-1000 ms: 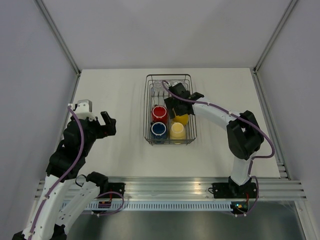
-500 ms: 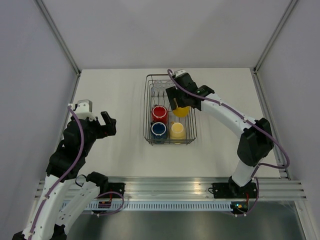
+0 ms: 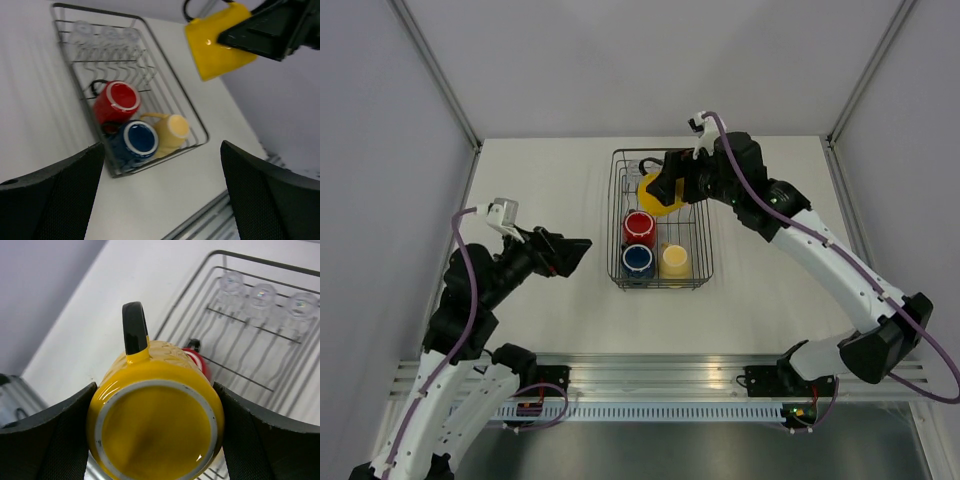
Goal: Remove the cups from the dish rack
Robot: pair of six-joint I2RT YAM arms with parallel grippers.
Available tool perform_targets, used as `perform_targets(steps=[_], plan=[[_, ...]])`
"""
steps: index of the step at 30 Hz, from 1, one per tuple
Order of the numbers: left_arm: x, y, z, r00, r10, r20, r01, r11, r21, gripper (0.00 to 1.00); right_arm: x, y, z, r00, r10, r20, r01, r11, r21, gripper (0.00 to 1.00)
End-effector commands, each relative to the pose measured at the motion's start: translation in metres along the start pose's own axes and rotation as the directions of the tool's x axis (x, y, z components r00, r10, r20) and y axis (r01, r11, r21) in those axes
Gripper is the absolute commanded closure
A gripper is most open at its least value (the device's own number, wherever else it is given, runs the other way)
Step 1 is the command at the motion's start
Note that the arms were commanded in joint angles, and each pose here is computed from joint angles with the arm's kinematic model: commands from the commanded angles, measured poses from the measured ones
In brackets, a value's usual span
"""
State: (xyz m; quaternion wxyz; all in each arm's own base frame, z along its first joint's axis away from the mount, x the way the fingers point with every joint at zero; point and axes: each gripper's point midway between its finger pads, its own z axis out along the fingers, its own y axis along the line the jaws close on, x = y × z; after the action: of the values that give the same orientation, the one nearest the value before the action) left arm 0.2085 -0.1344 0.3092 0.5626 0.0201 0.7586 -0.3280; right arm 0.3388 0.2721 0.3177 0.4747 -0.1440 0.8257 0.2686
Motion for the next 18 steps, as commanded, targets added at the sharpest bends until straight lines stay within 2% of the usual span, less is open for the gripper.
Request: perform_targets(steps=[1, 3, 4, 5, 8, 12, 18], plan=[[-0.02, -0.076, -0.006, 0.99, -0.132, 0.054, 0.098, 0.902, 0.421, 0.0, -0.045, 0.056, -0.026, 0.978, 0.132, 0.163, -0.081, 0.955, -0.284, 1.0], [-0.018, -0.09, -0.01, 0.98, -0.195, 0.033, 0.151, 0.844, 0.515, 0.01, -0.056, 0.074, -0.041, 0.966, 0.167, 0.199, -0.081, 0.921, -0.381, 1.0], [-0.031, -0.1, -0.016, 0.976, -0.195, 0.093, 0.107, 0.81, 0.576, 0.0, -0.051, 0.078, -0.042, 0.959, 0.226, 0.171, -0.139, 0.901, -0.411, 1.0], [-0.028, -0.104, -0.018, 0.974, -0.214, 0.072, 0.128, 0.786, 0.605, 0.0, -0.061, 0.088, -0.052, 0.948, 0.25, 0.199, -0.133, 0.875, -0.466, 1.0], [-0.037, -0.113, -0.023, 0.968, -0.228, 0.108, 0.103, 0.747, 0.657, 0.0, -0.06, 0.1, -0.059, 0.918, 0.368, 0.149, -0.233, 0.803, -0.548, 1.0], [-0.04, -0.115, -0.02, 0.963, -0.239, 0.122, 0.095, 0.73, 0.677, 0.01, -0.067, 0.12, -0.07, 0.883, 0.46, 0.096, -0.288, 0.691, -0.663, 1.0], [-0.047, -0.12, -0.016, 0.957, -0.258, 0.129, 0.096, 0.708, 0.699, 0.06, -0.064, 0.147, -0.076, 0.865, 0.498, 0.058, -0.307, 0.617, -0.724, 1.0]])
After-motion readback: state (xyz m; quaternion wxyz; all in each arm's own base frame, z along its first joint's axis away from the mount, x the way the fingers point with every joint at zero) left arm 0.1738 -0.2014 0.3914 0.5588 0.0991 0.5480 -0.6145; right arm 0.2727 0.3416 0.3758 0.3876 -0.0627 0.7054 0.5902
